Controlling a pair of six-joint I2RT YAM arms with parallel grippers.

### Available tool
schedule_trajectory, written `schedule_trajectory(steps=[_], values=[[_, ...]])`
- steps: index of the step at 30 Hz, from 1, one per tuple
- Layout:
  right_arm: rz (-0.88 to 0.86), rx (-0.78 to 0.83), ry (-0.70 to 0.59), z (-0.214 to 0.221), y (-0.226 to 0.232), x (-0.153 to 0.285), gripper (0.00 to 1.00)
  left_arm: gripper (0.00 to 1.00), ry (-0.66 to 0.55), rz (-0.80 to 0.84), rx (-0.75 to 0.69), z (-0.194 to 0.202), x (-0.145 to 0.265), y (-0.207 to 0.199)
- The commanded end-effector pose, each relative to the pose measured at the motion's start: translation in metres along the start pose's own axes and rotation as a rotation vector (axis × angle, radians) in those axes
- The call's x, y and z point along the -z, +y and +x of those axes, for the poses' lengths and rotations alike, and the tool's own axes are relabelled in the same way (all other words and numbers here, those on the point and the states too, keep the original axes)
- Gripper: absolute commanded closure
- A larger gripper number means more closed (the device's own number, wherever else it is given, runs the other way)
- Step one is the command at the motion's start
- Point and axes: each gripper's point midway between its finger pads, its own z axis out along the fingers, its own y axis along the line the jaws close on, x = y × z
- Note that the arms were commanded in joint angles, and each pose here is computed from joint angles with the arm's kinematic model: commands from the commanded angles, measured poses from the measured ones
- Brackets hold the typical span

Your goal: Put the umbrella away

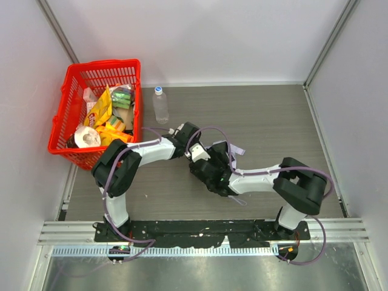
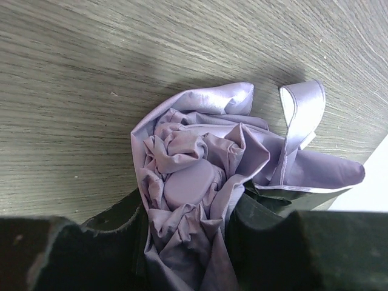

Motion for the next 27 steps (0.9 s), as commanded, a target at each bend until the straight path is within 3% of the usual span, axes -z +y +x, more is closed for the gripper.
schedule_trajectory(steps=[1,4,6,7,8,9,11,13,15,16,19,27], values=[[0.255,0.002,0.009,0.004,-0.032,-0.011,0.44,1.0,0.025,-0.22,-0.031,0.012,-0.005,0.057],[0.263,0.02,0.067,0.023,-0.028,-0.018,0.6,1.0,0.037,-0.206,-0.024,0.014,-0.007,0.055],[0.228,0.006,0.112,0.039,-0.023,-0.022,0.79,1.0,0.036,-0.194,-0.023,0.015,-0.007,0.054],[0.184,-0.005,0.131,0.045,-0.018,-0.023,0.96,1.0,0.034,-0.182,-0.025,0.014,-0.008,0.051],[0.168,-0.035,0.143,0.051,-0.015,-0.023,0.99,1.0,0.033,-0.174,-0.03,0.013,-0.009,0.051],[0.1,-0.068,0.167,0.059,-0.009,-0.022,0.99,0.99,0.03,-0.156,-0.039,0.012,-0.01,0.048],[-0.008,-0.149,0.173,0.065,0.0,-0.021,0.99,0.66,0.018,-0.124,-0.045,0.009,-0.012,0.046],[-0.134,-0.215,0.175,0.07,0.012,-0.019,0.99,0.4,0.001,-0.085,-0.045,0.007,-0.013,0.044],[-0.224,-0.29,0.174,0.072,0.016,-0.018,0.99,0.2,0.027,-0.046,-0.049,0.012,-0.012,0.041],[-0.303,-0.329,0.174,0.073,0.02,-0.016,0.99,0.14,0.025,-0.031,-0.052,0.012,-0.013,0.041],[-0.454,-0.428,0.159,0.068,0.028,-0.01,0.99,0.06,0.026,-0.016,-0.056,0.013,-0.013,0.041],[-0.752,-0.658,0.071,0.034,0.026,0.003,0.99,0.08,0.023,-0.025,-0.051,0.013,-0.017,0.044]])
